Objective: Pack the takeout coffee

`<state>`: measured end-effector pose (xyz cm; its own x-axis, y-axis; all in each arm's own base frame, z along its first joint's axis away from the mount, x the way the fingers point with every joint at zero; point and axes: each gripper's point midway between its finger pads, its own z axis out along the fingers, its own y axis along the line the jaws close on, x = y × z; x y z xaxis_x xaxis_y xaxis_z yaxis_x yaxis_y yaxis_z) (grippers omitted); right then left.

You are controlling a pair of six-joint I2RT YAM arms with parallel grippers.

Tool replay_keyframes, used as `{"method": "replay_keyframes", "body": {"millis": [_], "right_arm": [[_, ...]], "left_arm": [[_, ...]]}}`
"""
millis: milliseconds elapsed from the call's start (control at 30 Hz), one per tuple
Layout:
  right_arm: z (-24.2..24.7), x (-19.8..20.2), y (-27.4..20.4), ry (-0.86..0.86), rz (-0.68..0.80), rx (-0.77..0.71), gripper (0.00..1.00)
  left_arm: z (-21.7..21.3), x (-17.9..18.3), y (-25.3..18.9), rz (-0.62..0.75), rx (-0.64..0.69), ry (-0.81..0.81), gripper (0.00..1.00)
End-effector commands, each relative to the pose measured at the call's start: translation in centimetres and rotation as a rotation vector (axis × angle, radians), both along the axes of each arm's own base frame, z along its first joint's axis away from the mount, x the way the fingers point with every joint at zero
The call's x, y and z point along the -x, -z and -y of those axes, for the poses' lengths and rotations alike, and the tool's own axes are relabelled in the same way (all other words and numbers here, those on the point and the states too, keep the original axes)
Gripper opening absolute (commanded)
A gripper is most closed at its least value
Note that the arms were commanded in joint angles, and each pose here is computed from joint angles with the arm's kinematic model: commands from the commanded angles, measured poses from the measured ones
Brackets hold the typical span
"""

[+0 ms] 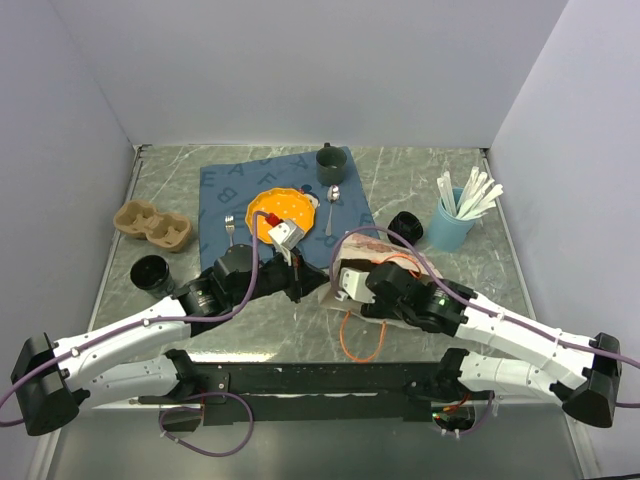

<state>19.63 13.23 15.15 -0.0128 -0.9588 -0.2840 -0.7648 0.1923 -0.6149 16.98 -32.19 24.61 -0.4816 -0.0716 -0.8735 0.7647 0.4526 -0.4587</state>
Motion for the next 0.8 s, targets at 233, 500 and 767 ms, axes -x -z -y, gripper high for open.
{"method": "replay_keyframes", "body": {"millis": [233,500,767], "right_arm": [[0.4,-2.2,0.3,0.027,0.041,-0.034,0.34],[1.5,-3.3,0.5,0.086,0.062,-0.050,0.34],[1.3,-3.1,1.1,0.100,0.055,-0.099,0.33]], "left_arm": [[0.3,0.6,-2.3,0.022,0.071,0.027,0.01],[0.5,1.0,-2.2,0.005,0.089,0.044,0.01],[0.3,1.7,-2.4,-0.012,0.124,0.065,0.01]]}}
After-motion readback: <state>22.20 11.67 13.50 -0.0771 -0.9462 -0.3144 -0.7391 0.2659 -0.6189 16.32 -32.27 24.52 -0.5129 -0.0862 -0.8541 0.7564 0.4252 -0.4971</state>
